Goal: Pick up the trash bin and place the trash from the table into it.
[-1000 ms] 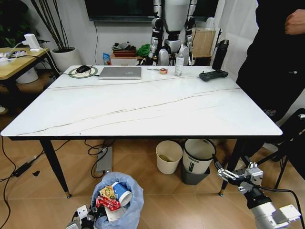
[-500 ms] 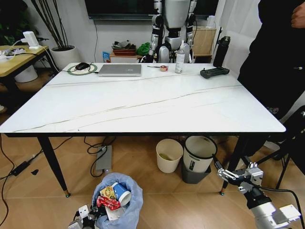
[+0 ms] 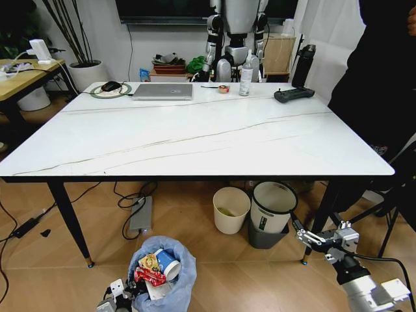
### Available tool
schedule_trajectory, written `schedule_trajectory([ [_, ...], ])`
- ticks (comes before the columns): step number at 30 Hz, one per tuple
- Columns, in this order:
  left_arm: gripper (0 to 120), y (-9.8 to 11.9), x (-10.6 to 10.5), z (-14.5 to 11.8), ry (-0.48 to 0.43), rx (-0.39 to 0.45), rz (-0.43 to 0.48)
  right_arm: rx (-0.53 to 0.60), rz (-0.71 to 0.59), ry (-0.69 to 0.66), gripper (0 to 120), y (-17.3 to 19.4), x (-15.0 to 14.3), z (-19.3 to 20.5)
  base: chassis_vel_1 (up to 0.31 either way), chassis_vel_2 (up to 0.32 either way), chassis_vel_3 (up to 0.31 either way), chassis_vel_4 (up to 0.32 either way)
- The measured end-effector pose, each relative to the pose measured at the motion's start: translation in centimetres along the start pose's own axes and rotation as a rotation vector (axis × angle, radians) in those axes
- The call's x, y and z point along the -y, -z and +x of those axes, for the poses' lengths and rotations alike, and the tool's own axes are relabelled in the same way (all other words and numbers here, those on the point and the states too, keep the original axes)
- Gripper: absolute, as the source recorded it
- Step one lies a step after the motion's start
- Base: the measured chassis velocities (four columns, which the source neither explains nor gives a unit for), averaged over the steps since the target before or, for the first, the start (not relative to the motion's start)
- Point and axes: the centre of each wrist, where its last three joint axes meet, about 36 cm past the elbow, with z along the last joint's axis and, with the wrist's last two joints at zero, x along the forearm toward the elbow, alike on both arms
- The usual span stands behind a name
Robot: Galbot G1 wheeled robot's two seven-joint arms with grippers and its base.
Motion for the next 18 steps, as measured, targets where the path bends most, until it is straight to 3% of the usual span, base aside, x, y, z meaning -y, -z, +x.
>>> schedule_trajectory([
  [18, 0, -0.76, -0.45, -0.60, 0.010, -0.003, -0.004, 0.000, 0.000, 0.000, 100, 0.00, 0.00, 0.00, 0.000, 0.000, 0.000, 0.000],
])
